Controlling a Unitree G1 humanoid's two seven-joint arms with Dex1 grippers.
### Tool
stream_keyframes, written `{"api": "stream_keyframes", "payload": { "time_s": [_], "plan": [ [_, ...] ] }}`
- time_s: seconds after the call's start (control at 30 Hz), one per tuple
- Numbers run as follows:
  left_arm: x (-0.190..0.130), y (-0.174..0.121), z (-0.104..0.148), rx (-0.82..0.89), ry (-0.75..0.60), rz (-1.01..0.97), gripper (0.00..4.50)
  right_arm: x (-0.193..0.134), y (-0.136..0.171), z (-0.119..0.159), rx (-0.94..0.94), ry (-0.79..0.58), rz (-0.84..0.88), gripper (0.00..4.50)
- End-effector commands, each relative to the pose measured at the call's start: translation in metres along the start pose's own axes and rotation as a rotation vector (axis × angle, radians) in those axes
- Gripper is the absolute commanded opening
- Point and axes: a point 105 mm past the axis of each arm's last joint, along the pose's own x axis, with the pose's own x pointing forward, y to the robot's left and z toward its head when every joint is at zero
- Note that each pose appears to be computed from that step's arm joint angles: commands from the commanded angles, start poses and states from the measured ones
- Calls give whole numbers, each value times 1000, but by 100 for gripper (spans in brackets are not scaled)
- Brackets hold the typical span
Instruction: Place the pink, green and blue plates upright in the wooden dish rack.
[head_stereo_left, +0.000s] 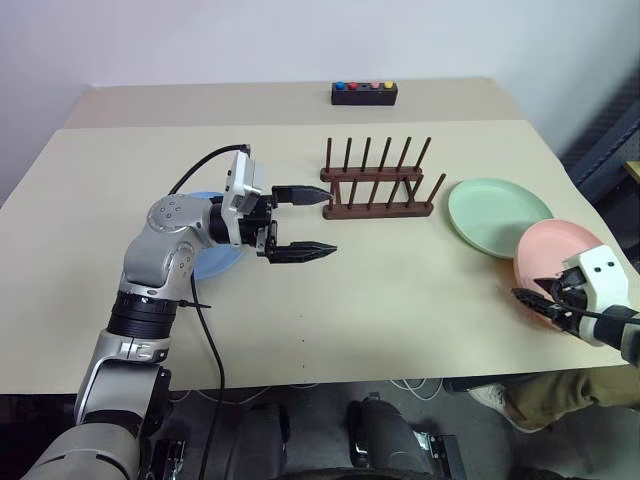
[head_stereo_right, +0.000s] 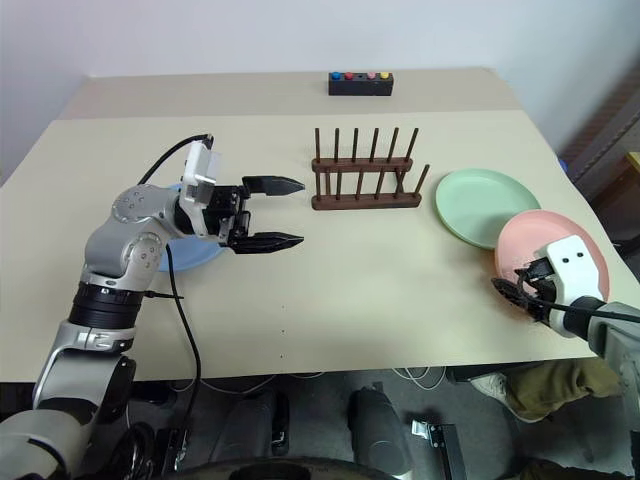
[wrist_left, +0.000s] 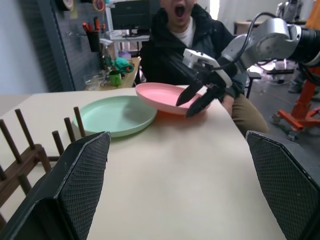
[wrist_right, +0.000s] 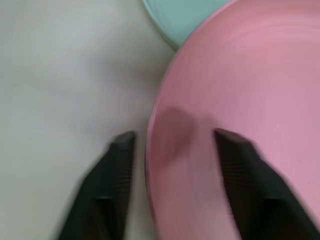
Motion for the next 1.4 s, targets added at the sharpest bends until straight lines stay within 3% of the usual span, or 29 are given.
{"api": "stream_keyframes", "payload": {
  "time_s": [0.03,0.07,0.4,1.03,1.23,1.4],
  "plan": [
    [1,-1,10,48,-20,-2,450,1,-3,4,-23,3,-23,31],
    [1,-1,10,46,-20,0,450,1,-3,4,-22,3,-21,2],
    [0,1,11,38,-29,10,450,1,-1,7,-17,-7,-20,2],
    [1,6,13,18,-63,42,450,-14,-21,43,-61,-79,-53,2],
    [-2,9,17,-17,-87,57,450,-25,-47,72,-87,-162,-161,2],
    [-2,14,18,-24,-102,86,450,-29,-47,105,-80,-298,-148,2]
  ]
}}
